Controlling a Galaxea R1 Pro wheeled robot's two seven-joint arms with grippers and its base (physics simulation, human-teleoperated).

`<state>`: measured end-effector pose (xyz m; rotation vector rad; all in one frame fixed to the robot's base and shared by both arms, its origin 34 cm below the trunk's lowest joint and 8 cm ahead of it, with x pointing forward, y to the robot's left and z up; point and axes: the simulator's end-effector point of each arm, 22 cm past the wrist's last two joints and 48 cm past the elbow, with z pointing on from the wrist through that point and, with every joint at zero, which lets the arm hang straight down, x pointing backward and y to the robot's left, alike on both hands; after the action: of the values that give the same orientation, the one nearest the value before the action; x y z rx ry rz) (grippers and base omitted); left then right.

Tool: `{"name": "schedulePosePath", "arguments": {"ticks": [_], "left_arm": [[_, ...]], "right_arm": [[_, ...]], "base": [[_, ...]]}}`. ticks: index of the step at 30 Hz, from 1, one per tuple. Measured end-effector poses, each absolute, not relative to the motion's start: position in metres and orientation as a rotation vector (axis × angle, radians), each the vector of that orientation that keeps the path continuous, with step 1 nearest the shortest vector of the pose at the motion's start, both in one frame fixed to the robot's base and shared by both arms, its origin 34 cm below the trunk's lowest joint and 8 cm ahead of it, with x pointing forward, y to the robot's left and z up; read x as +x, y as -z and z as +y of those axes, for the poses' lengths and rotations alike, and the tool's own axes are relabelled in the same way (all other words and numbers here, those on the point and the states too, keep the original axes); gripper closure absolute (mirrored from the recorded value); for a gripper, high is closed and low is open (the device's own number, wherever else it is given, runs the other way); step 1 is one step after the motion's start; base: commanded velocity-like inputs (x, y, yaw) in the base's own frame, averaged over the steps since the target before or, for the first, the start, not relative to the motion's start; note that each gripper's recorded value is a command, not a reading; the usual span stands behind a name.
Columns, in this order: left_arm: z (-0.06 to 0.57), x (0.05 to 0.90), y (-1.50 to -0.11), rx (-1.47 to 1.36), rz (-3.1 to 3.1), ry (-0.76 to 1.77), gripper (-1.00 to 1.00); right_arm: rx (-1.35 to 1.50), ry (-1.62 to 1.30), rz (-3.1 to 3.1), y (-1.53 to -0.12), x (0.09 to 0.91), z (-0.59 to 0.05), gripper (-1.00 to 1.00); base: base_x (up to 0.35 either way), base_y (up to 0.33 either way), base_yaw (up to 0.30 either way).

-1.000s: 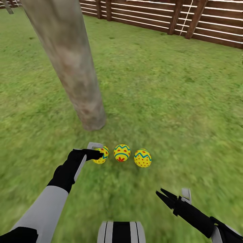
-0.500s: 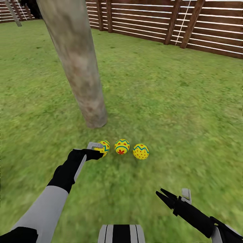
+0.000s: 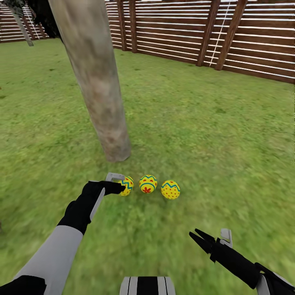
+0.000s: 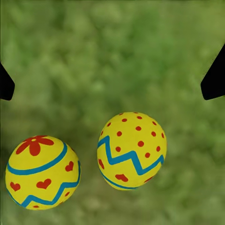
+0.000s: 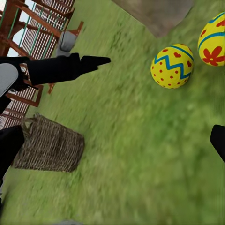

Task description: Take the three Easter eggs out of the wicker basket on the lawn in the garden, then place them on the lawn next to a single tree (choose any tree) so that all three eggs are next to the same tree and none are left in the basket.

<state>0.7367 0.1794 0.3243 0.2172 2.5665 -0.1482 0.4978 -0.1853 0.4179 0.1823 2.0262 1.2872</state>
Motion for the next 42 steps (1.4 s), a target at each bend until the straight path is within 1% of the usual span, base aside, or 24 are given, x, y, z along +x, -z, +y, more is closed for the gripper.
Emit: {"name": "schedulePosePath", "arguments": {"ticks": [25, 34, 42], "left_arm": [[0.182, 0.741, -0.385, 0.215, 2.519, 0.131, -1.00], [0.184, 0.739, -0.408, 0.213, 2.523, 0.117, -1.00], [0.184, 0.740, -0.430, 0.216, 2.500, 0.107, -1.00]], "right_arm": [[0.129, -1.286, 1.952, -0.456, 0.501, -0.182, -1.00], [0.208, -1.254, 2.015, -0.431, 0.498, -0.183, -1.00], [0.222, -1.212, 2.052, -0.424, 0.494, -0.194, -1.00]], "base": [[0.000, 0.000, 0.000], [0.000, 0.000, 0.000], [0.000, 0.000, 0.000]]}}
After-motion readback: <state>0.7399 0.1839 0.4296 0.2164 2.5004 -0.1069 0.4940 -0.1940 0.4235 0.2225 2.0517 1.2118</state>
